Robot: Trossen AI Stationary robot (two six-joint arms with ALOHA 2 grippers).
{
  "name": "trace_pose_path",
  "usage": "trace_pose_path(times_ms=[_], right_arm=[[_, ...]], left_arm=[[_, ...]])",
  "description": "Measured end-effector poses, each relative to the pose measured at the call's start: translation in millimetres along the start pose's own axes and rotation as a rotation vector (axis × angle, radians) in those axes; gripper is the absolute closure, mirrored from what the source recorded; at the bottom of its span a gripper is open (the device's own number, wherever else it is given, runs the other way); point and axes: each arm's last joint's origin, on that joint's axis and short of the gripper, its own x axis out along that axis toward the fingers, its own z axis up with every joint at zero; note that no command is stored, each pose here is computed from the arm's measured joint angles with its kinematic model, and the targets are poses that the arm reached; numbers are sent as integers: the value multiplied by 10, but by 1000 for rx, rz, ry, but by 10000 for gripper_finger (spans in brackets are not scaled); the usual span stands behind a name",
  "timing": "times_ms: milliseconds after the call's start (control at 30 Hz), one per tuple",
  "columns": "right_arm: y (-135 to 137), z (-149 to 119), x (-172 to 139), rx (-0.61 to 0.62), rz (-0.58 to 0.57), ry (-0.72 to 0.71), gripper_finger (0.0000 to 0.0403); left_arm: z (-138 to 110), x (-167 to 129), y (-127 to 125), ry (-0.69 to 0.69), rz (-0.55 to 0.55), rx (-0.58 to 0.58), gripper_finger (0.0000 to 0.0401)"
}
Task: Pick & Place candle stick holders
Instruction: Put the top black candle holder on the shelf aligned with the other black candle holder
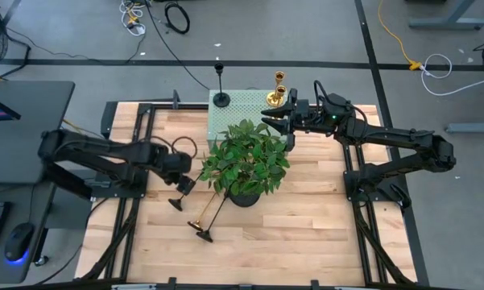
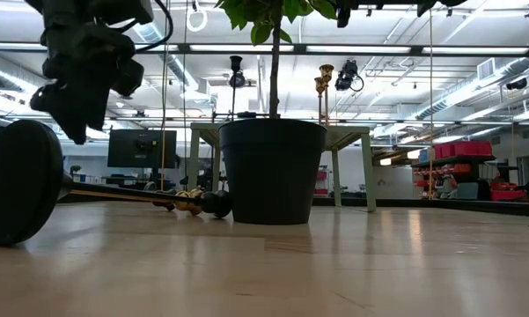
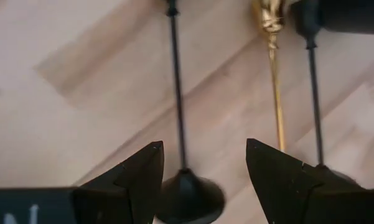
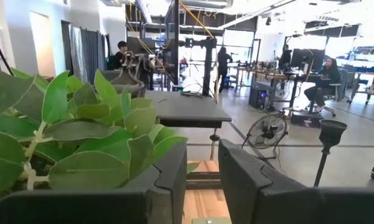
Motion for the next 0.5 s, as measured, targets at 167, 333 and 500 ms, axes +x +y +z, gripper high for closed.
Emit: trace_pose_path(times_ms=[167,333,500], right_arm=[[0,0,0,-1,0,0,311],[1,-14,0,-1,1,14,311],[1,-21,0,-3,1,22,311]], left_arm=[[-81,77,-53,-22,-3,9,172],[-73,190,-82,-53,65,8,172],[-50,426,-95,-6,166,7,172]])
